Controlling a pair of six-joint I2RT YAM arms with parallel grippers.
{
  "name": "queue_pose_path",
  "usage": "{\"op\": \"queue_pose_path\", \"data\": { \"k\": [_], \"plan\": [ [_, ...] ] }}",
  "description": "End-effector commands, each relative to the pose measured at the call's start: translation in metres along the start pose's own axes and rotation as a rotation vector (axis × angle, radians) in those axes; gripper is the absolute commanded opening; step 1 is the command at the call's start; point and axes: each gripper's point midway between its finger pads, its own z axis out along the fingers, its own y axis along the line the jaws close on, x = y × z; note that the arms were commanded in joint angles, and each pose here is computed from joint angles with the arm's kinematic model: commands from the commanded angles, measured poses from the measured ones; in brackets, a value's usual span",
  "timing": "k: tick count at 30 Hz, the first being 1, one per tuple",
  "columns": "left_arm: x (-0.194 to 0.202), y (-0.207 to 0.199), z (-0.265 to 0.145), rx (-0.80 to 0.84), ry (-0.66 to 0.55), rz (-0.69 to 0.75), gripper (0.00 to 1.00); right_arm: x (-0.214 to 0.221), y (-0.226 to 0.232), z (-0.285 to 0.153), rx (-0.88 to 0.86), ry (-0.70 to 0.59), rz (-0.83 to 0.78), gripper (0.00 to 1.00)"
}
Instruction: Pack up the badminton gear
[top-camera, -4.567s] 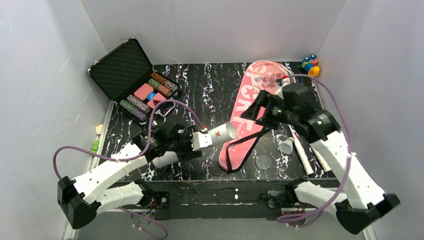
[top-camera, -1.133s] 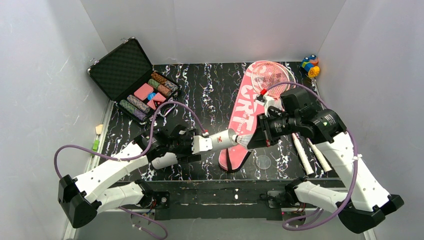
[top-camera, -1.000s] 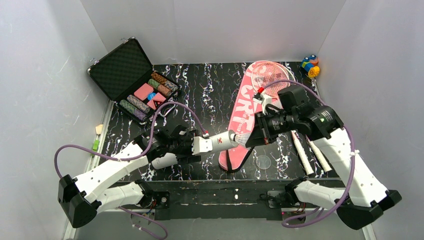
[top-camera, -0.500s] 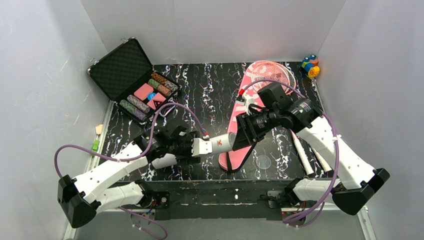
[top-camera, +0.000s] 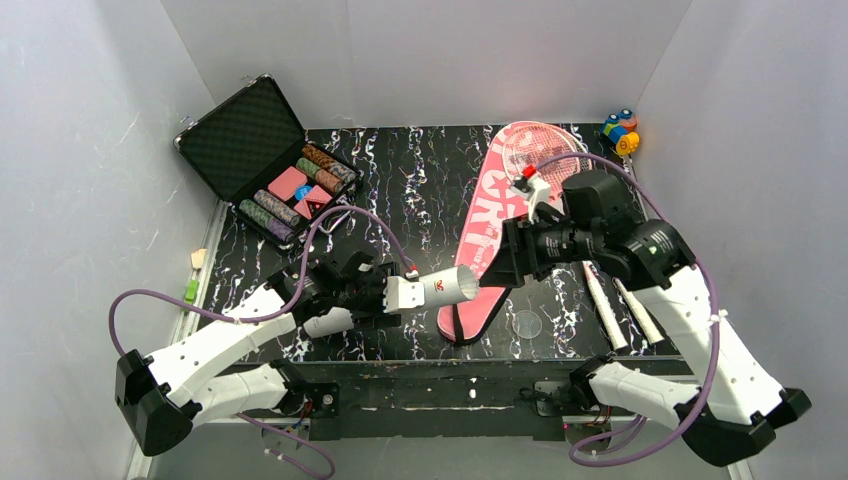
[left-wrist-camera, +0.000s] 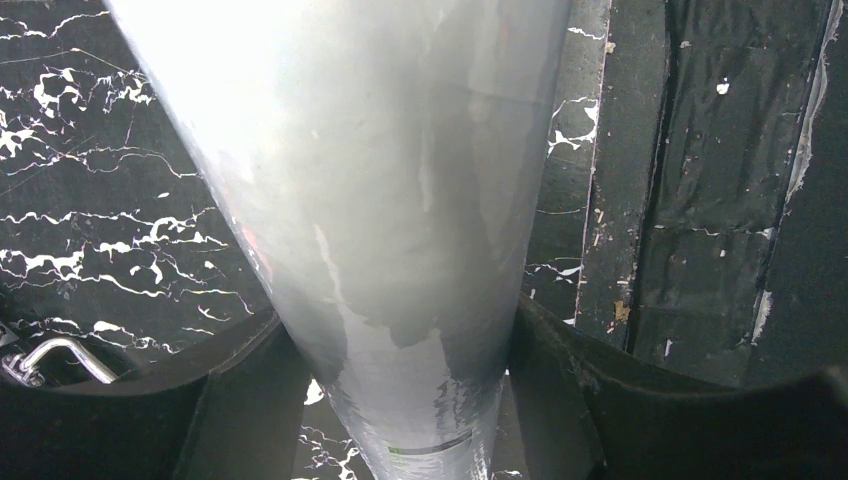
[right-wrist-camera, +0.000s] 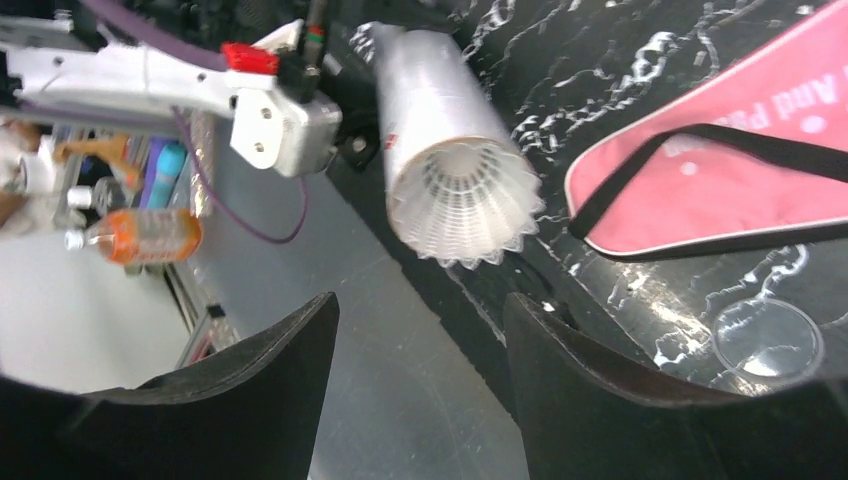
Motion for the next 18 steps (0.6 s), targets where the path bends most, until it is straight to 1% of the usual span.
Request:
{"op": "queue_pose_path", "data": {
  "k": [1, 6, 9, 13, 18],
  "plan": [
    [-0.016, 0.004, -0.009, -0.021, -0.057, 0.021, 0.49, 0.002, -0.030, 0.009, 0.097, -0.054, 0.075, 0.71],
    [-0.019, 0.005, -0.010, -0.024, -0.064, 0.017, 0.49, 0.005, -0.044, 0.026, 0.101, -0.107, 0.149, 0.74],
    [-0.020, 0.006, -0.010, -0.025, -0.064, 0.016, 0.49, 0.003, -0.049, 0.036, 0.088, -0.130, 0.188, 0.78],
    [-0.023, 0.008, -0.010, -0.025, -0.068, 0.012, 0.49, 0.002, -0.058, 0.048, 0.092, -0.150, 0.234, 0.78],
    [-0.024, 0.009, -0.011, -0.031, -0.070, 0.011, 0.49, 0.005, -0.071, 0.059, 0.123, -0.142, 0.273, 0.75]
  ]
}}
